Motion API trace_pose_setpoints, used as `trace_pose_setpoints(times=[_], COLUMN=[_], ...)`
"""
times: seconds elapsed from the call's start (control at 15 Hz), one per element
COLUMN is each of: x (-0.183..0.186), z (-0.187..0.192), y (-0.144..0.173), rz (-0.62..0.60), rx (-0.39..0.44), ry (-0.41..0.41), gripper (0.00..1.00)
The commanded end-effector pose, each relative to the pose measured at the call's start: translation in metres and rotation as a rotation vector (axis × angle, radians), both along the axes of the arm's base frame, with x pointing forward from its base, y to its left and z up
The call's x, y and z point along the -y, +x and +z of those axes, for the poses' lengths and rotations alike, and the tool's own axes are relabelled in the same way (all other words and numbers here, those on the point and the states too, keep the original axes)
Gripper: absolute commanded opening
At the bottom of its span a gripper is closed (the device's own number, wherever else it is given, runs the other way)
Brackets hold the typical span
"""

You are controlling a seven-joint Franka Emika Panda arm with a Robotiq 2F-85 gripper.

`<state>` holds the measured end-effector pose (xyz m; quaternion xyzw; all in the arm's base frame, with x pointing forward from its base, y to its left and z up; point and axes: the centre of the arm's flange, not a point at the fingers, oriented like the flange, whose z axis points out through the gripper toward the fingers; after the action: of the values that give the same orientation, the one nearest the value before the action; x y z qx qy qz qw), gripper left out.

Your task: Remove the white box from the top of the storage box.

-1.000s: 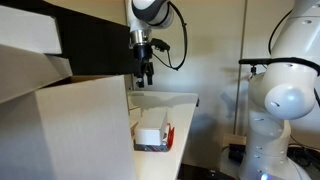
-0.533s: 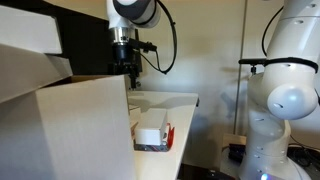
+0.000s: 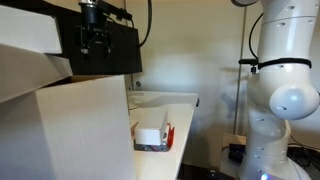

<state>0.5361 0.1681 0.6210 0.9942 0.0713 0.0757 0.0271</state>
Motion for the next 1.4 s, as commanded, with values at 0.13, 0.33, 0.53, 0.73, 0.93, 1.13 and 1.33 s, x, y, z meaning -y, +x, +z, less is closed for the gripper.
trace_pose_setpoints(times=[0.13,0.33,0.53,0.73,0.93,1.13,1.33], x=[-0.051,-0.066,-0.078,-0.098,-0.118,-0.135,-0.15], z=[0.065,0.1,0.128,0.147,0.155,0.15,0.139], y=[0.049,0.059,0.049,0.019,-0.012,-0.04,-0.056], rz=[0.162,0.243,0.319,0.423,0.547,0.657,0.755], rx=[0.0,-0.043,-0.056,-0.069,-0.088,-0.138,-0.209], ry=[-0.105,-0.067,-0.032,0.01,0.039,0.048,0.07], gripper=[1.0,1.0,1.0,1.0,1.0,1.0,1.0])
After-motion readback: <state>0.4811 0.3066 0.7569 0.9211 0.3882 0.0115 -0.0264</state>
